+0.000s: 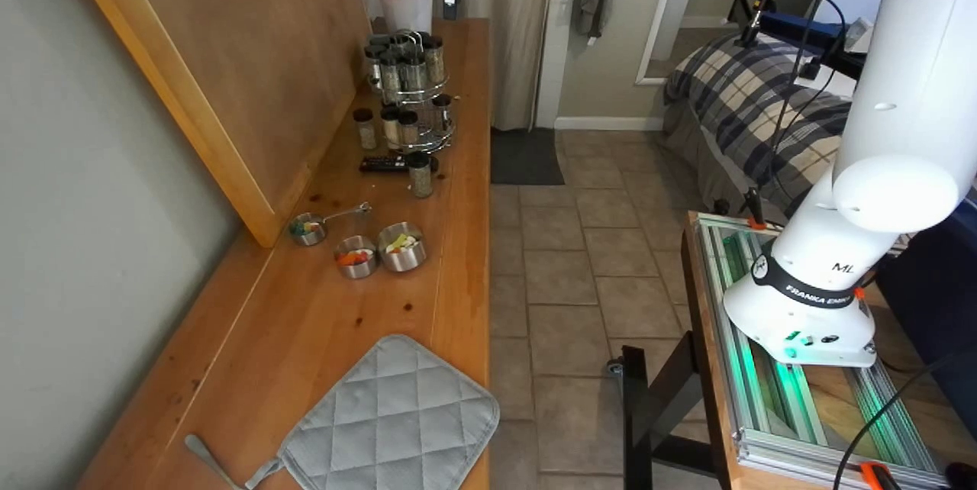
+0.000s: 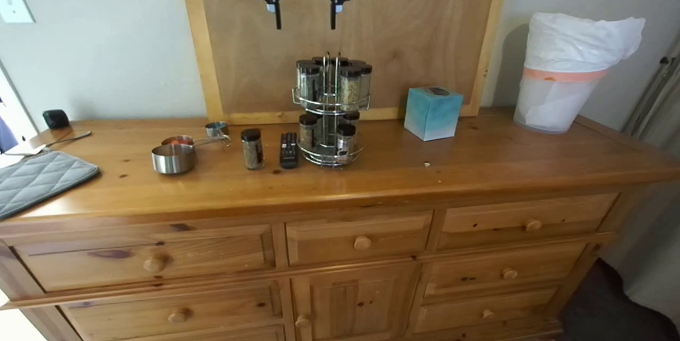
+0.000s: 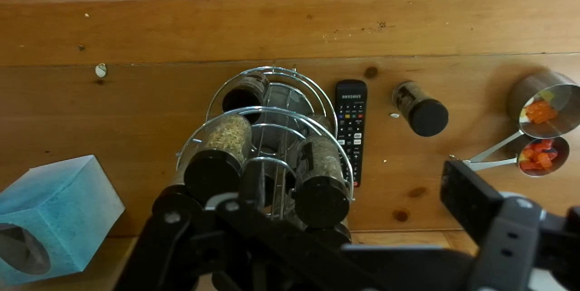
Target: Move the seasoning rack to the left, pick up the container on the left and put it on the bottom compartment of the seasoning rack
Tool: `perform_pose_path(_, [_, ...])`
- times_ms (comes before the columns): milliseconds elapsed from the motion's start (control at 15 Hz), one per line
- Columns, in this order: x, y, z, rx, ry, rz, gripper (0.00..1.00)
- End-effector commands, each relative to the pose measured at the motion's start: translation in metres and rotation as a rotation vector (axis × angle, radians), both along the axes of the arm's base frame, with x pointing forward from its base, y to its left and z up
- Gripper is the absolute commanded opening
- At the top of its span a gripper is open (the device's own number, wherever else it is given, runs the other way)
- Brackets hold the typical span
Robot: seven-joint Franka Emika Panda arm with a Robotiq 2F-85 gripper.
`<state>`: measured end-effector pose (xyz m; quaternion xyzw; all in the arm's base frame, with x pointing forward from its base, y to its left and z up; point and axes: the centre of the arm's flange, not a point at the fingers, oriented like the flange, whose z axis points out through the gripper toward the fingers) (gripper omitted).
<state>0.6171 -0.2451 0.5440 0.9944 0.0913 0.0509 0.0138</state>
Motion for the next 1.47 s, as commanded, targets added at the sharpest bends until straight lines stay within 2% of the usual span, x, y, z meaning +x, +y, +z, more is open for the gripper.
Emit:
perform_pose_path(0, [0.009, 0.013, -0.018, -0.022, 0.0, 0.022, 1.0])
perform_pose_path(133, [0.014, 0.036, -0.049, -0.023, 0.035, 0.053, 1.0])
perform_pose_path(400, [0.003, 0.085, -0.114, 0.036, 0.093, 0.103, 1.0])
perform_pose_path(733, [-0.017, 0.119, -0.172, 0.055, 0.084, 0.142, 1.0])
perform_pose_path(1000, [-0.024, 0.135, -0.205, 0.021, 0.031, 0.149, 1.0])
perform_pose_path(1400, [-0.028, 0.128, -0.236, -0.081, -0.192, 0.127, 1.0])
